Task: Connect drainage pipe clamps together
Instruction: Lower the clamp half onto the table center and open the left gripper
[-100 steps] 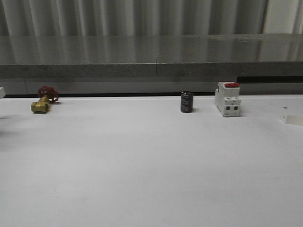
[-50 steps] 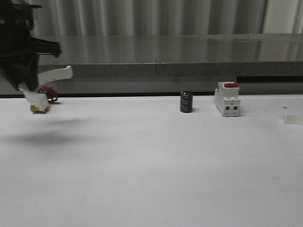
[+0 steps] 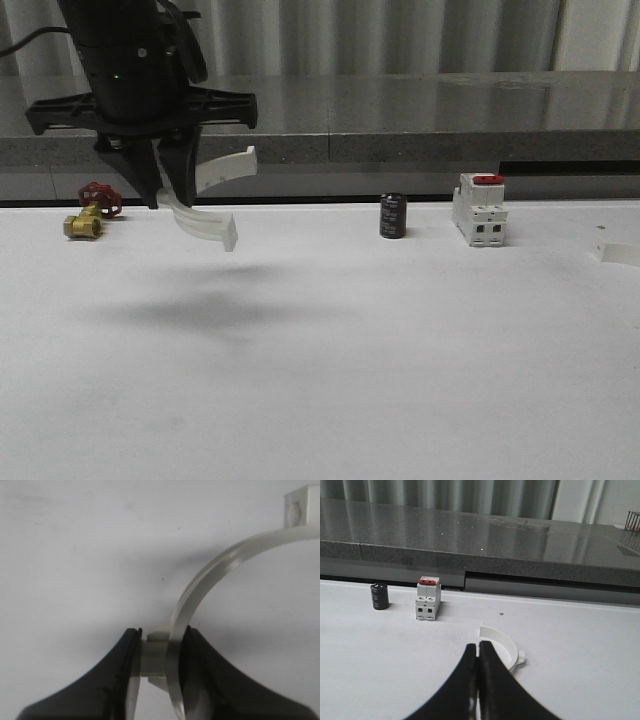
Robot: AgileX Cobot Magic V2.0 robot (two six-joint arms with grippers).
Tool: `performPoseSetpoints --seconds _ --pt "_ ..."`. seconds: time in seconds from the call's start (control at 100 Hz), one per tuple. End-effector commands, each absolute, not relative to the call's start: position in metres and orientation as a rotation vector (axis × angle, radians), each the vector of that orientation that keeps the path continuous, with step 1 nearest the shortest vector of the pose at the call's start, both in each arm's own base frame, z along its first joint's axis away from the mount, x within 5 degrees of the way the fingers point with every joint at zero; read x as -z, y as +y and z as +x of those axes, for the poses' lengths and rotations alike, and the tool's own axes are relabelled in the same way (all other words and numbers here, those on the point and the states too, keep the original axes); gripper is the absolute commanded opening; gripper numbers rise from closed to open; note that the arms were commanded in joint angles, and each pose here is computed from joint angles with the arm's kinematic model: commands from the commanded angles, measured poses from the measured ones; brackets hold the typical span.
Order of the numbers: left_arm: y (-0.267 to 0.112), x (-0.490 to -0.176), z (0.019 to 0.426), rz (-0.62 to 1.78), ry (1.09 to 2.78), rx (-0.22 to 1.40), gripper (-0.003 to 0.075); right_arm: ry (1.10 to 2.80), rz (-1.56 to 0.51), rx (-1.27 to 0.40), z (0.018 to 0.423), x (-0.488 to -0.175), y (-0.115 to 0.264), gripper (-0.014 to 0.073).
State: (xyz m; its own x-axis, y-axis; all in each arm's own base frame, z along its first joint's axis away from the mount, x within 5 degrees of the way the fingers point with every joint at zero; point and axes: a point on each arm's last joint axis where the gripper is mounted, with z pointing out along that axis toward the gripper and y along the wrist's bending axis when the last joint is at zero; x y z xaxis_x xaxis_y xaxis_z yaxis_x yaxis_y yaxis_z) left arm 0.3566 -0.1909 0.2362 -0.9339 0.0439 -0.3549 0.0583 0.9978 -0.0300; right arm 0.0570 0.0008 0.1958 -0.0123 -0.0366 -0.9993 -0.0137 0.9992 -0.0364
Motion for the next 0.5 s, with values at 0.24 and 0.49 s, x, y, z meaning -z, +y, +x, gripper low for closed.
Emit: performPoseSetpoints --seconds 0.24,0.49 --pt "-0.209 -0.212 0.362 0.051 2.813 0.094 0.0121 1.455 -0.038 0.033 0.054 -0.212 0.0 -0.0064" --pt "-0.211 -0.204 0.362 0.048 2.836 0.087 0.0132 1.455 -0.038 0.033 0.054 -0.212 0.0 -0.0064"
